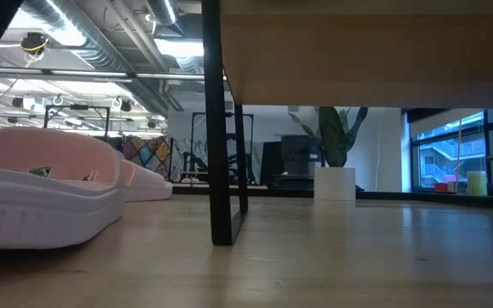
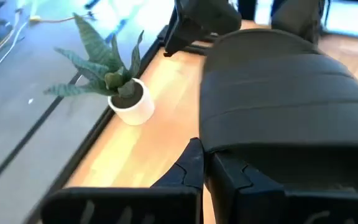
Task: Pick and place slides into the shelf
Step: Put the black slipper onto the shelf
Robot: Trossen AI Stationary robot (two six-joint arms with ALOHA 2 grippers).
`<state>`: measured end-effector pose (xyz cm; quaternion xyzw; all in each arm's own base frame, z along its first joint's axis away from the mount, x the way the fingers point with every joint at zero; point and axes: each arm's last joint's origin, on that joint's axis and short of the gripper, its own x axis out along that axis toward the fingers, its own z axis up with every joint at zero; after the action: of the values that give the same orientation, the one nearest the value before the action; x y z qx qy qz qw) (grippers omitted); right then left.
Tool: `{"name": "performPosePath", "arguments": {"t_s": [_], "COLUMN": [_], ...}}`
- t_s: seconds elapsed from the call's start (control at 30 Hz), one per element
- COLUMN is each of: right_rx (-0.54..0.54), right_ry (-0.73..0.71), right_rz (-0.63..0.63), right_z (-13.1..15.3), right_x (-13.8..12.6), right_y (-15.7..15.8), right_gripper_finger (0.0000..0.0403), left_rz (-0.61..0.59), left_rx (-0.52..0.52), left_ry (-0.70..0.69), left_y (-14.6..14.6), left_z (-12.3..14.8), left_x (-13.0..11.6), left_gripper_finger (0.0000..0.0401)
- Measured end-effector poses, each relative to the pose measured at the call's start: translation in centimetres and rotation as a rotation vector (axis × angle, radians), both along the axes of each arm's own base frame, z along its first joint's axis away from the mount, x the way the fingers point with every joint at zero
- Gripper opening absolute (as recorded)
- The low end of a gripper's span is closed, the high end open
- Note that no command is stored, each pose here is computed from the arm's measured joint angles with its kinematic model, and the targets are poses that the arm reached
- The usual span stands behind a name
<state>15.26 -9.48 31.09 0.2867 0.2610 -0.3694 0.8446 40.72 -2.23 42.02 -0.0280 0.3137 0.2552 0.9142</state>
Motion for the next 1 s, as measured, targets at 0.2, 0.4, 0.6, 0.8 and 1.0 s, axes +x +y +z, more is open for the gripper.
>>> {"name": "performPosePath", "arguments": {"t_s": [0.2,0.4,0.6,0.8,1.0], "right_rx": [-0.023,-0.020,-0.017,-0.027,-0.083], "right_ry": [0.065,0.088,0.220,0.281,0.260], "right_rz": [0.047,0.059,0.127,0.160,0.189], "right_z": [-0.3,-0.4,-1.1,-1.3,0.9], "right_x": [-0.2,-0.3,-1.0,-1.3,-1.6], "right_y": [0.1,0.2,0.6,0.6,0.8], "right_gripper_finger": [0.0165,0.0165,0.0165,0.0165,0.0165], "left_rz": [0.131,0.205,0.249,0.267,0.256], "left_rx": [-0.029,-0.065,-0.115,-0.114,-0.089], "left_ry": [-0.202,-0.268,-0.291,-0.286,-0.246], "left_y": [-4.0,-6.5,-7.5,-7.5,-6.9], "left_z": [-0.8,-3.8,-5.8,-6.5,-6.6], "left_x": [1.9,4.2,5.4,5.8,5.7], "left_gripper_finger": [0.0000,0.0000,0.0000,0.0000,0.0000]}}
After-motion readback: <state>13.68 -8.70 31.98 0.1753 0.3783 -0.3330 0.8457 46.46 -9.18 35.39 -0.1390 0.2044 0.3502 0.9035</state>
